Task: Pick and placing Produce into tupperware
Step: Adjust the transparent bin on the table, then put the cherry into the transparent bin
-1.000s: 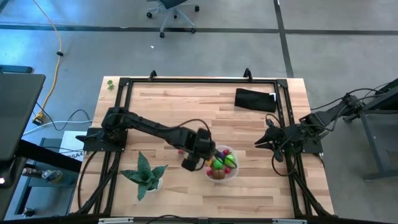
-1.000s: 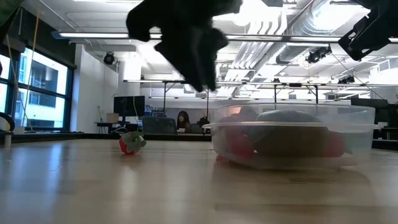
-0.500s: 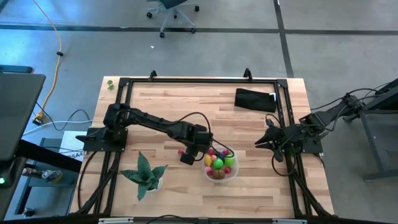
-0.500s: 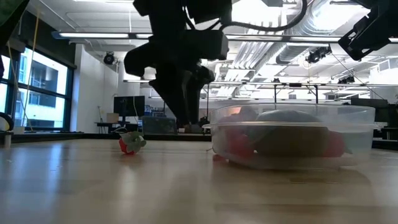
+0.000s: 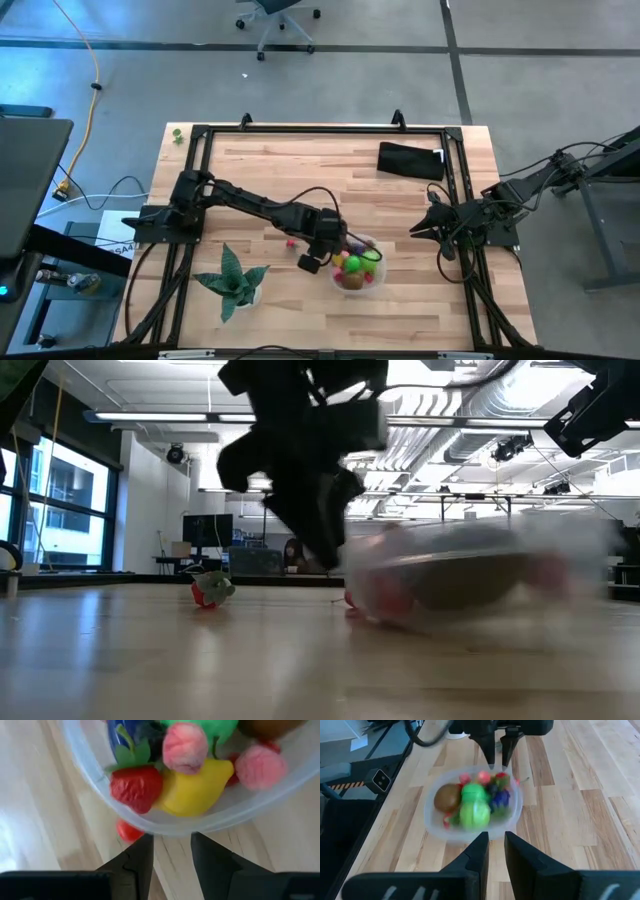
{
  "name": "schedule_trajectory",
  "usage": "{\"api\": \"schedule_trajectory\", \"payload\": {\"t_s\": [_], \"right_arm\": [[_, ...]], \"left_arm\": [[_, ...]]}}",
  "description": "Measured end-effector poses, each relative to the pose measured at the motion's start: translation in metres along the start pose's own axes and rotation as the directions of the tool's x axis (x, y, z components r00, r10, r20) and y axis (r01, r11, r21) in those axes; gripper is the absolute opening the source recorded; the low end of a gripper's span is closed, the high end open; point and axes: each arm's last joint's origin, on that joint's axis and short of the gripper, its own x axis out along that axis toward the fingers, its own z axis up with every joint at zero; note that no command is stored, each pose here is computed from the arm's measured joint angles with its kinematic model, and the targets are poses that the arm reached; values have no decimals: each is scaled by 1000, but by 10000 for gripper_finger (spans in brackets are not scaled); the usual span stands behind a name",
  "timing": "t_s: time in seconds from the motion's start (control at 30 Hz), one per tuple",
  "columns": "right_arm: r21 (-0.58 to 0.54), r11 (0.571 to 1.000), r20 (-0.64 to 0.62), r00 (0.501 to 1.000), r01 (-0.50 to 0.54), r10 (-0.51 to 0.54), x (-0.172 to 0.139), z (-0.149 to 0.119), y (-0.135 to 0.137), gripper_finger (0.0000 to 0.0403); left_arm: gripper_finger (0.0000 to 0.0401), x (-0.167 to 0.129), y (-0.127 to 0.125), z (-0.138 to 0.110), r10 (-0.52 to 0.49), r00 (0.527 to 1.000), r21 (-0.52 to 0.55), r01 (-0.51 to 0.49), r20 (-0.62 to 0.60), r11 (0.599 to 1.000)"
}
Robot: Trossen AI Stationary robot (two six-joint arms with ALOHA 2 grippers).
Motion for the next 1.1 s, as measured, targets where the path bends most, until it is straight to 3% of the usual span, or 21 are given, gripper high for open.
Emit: {"api": "schedule_trajectory", "payload": {"t_s": [0.23, 0.5, 0.67, 0.9, 1.1], "right_arm": [[0, 1000, 0, 1000, 0, 0, 0, 0, 0, 51], [0, 1000, 0, 1000, 0, 0, 0, 0, 0, 51], [0, 1000, 0, 1000, 0, 0, 0, 0, 0, 51], [0, 1000, -1, 1000, 0, 0, 0, 0, 0, 51], [0, 1000, 0, 1000, 0, 0, 0, 0, 0, 51]], "left_arm": [[121, 3, -6, 8, 7, 998, 28, -9, 68, 1000], [122, 3, -3, 6, 32, 998, 55, -35, 44, 998], [122, 3, 7, 0, 74, 997, 59, -73, -3, 996], [122, 3, 31, -7, 57, 998, 65, -57, 10, 996], [122, 6, 35, -7, 39, 999, 94, -41, 31, 995]]}}
